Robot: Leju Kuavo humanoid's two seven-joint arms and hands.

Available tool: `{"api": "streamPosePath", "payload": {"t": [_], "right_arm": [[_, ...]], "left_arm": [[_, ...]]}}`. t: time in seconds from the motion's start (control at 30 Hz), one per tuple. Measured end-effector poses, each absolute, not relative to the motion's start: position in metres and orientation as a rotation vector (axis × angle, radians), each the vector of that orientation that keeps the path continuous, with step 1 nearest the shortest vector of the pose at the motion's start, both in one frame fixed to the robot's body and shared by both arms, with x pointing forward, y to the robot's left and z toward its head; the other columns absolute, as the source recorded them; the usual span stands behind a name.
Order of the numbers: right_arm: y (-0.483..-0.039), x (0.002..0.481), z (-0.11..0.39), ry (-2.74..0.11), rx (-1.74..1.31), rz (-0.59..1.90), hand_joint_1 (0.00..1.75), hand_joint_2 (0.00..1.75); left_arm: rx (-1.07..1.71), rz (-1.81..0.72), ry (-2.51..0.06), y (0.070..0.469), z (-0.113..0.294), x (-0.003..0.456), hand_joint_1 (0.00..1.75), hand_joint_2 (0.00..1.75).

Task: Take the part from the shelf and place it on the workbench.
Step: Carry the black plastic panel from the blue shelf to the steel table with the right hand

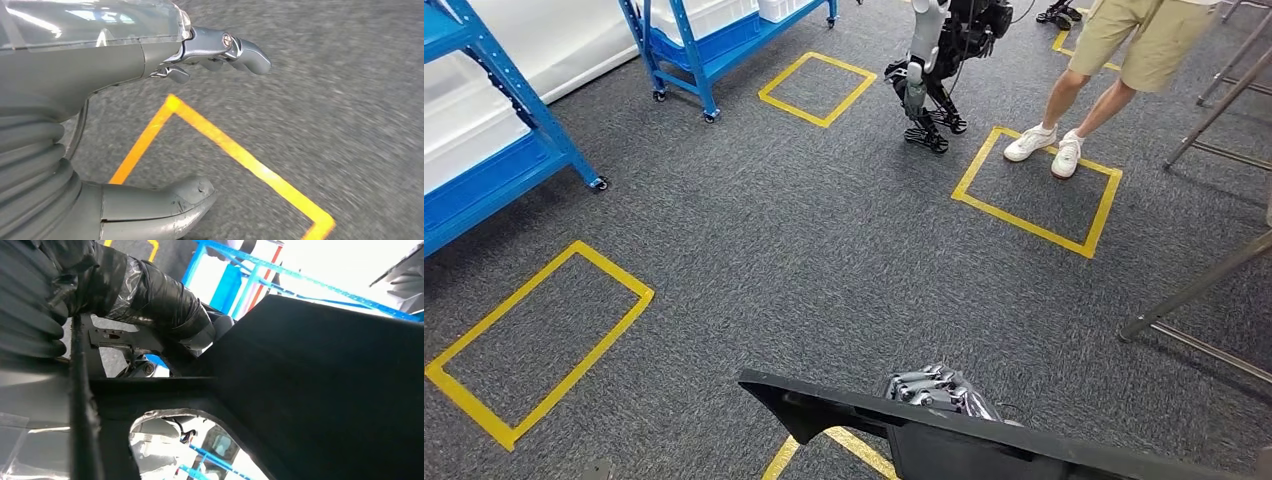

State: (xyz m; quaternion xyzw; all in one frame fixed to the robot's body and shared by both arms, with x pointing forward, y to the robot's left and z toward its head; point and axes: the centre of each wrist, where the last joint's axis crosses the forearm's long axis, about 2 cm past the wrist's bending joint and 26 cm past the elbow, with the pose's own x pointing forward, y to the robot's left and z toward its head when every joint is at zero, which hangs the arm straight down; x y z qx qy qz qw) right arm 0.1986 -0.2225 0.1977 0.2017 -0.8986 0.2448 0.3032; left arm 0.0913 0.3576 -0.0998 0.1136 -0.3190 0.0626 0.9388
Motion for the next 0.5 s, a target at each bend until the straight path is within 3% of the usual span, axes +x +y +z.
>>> {"api": "streamPosePath", "payload": {"t": [0.5], "right_arm": [[-0.218, 0.205, 0.200, -2.385, 0.516, 0.640, 1.75, 1.75]], "left_arm": [[0.286, 0.124, -0.592, 0.372, -0.101, 0.072, 0.00, 1.75]]}}
